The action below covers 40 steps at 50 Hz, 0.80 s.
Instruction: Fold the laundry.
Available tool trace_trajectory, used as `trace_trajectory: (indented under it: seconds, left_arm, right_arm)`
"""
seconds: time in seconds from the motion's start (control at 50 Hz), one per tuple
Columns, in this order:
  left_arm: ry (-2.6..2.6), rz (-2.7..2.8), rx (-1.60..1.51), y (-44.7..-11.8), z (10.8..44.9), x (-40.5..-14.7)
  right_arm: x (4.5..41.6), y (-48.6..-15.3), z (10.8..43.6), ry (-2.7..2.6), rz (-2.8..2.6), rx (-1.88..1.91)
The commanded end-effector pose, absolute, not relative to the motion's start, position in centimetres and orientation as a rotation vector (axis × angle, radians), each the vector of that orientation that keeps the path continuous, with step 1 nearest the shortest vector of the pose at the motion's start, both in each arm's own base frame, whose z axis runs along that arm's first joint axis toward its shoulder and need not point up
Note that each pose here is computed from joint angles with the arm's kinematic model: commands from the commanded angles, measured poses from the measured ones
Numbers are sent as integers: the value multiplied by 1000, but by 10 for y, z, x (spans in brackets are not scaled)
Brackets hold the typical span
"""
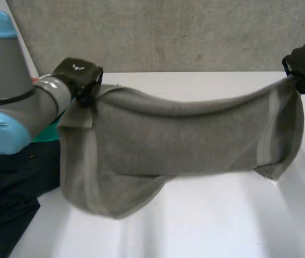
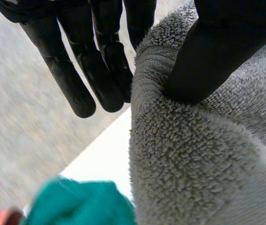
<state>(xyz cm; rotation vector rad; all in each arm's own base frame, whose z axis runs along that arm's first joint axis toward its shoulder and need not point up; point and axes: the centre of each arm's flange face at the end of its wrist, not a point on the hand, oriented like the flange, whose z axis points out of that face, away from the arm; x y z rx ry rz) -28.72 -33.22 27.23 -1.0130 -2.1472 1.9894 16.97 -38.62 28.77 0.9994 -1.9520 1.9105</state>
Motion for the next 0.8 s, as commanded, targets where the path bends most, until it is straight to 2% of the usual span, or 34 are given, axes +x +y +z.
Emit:
trace_trajectory:
  seconds: [0.02,0.08,0.12,0.16,0.22,0.36,0.44,0.5,0.6,0.68,0.8]
  left_arm:
    - [-1687,2510,-783,-373,338,-301]
    - [-1434,2667,-615,-369,384,-298]
    - [-1343,2700,-549,-365,400,-296]
    - [-1295,2694,-506,-358,411,-293]
    - [-1348,2645,-519,-355,405,-292]
    - [-1626,2444,-642,-350,347,-288]
    - [-1823,2289,-712,-342,292,-282]
    - [-1920,2198,-751,-335,260,-280]
    - [-2112,1979,-884,-315,182,-277]
    - [-2186,1898,-988,-307,140,-275]
    - [-2246,1860,-1065,-303,118,-269]
  right_arm:
    - [174,-432,342,-1509,2356,682]
    - [169,-435,384,-1244,2596,564]
    - [166,-434,400,-1126,2691,529]
    - [162,-434,413,-1025,2771,516]
    - [154,-437,412,-1057,2781,519]
    - [152,-438,360,-1428,2666,632]
    - [161,-421,302,-1743,2498,805]
    - [163,-408,271,-1875,2382,896]
    - [167,-378,205,-2079,2096,1070]
    - [163,-364,173,-2149,1934,1152]
    - [149,-363,153,-2236,1820,1136]
